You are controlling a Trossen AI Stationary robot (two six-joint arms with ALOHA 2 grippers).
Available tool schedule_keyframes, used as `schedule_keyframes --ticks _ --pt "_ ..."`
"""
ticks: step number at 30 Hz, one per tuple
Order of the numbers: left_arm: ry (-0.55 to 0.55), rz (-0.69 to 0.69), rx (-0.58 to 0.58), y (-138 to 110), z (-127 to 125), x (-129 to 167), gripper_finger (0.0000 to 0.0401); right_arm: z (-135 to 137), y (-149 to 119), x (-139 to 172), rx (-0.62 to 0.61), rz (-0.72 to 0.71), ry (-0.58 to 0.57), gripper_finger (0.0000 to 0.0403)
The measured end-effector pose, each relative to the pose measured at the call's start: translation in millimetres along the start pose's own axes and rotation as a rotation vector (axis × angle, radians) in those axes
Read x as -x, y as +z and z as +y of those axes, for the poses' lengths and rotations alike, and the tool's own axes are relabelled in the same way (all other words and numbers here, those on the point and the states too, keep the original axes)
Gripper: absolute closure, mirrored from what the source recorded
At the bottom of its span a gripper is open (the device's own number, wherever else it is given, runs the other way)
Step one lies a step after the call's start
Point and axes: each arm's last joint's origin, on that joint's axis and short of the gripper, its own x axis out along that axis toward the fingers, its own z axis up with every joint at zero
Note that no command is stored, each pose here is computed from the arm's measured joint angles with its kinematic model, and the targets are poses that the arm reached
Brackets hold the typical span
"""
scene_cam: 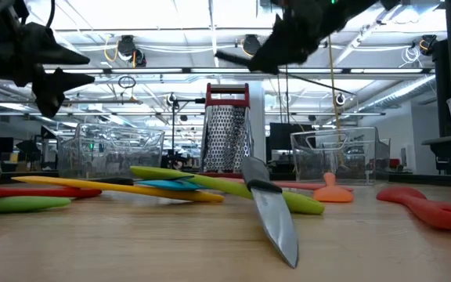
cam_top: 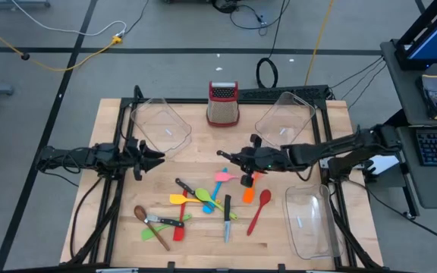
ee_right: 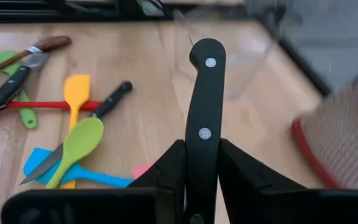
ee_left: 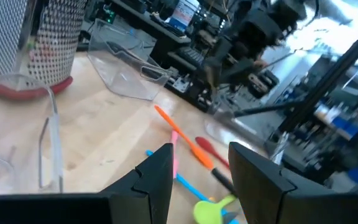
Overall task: Pick & Place Kitchen Items
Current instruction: Put the right black knife into the top left transparent bin
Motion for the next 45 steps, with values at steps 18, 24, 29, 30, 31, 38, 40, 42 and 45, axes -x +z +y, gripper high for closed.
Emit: schedule_keyframes --ticks 18,24,29,30,31,38,40,42,45 --pt "-0.170 -0.039 0.224 5 -25 -29 0.0245 32 11 -15 0.418 -0.248 0.021 0.0340" --pt "-0.163 0.024 0.219 9 -42 -51 0.0245 38 10 -16 0.577 -0.257 0.011 0.0340" --pt "-0.181 0.065 0.183 24 -65 -76 0.0245 44 10 -13 0.679 -0.267 -0.026 0.0340" --pt "-0.196 0.078 0.174 27 -70 -82 0.0245 45 10 -11 0.709 -0.268 -0.042 0.0340" --pt "-0.210 0.089 0.163 30 -75 -87 0.0245 47 10 -10 0.738 -0.268 -0.057 0.0340" --pt "-0.221 0.158 0.086 47 -101 -120 0.0245 61 9 -2 0.912 -0.254 -0.129 0.0338" --pt "-0.206 0.173 0.069 51 -106 -128 0.0245 66 8 1 0.945 -0.248 -0.153 0.0339" --pt "-0.192 0.191 0.056 53 -111 -136 0.0245 69 7 4 0.974 -0.243 -0.168 0.0339" --pt "-0.179 0.211 0.047 54 -117 -150 0.0245 74 7 6 0.992 -0.252 -0.158 0.0339"
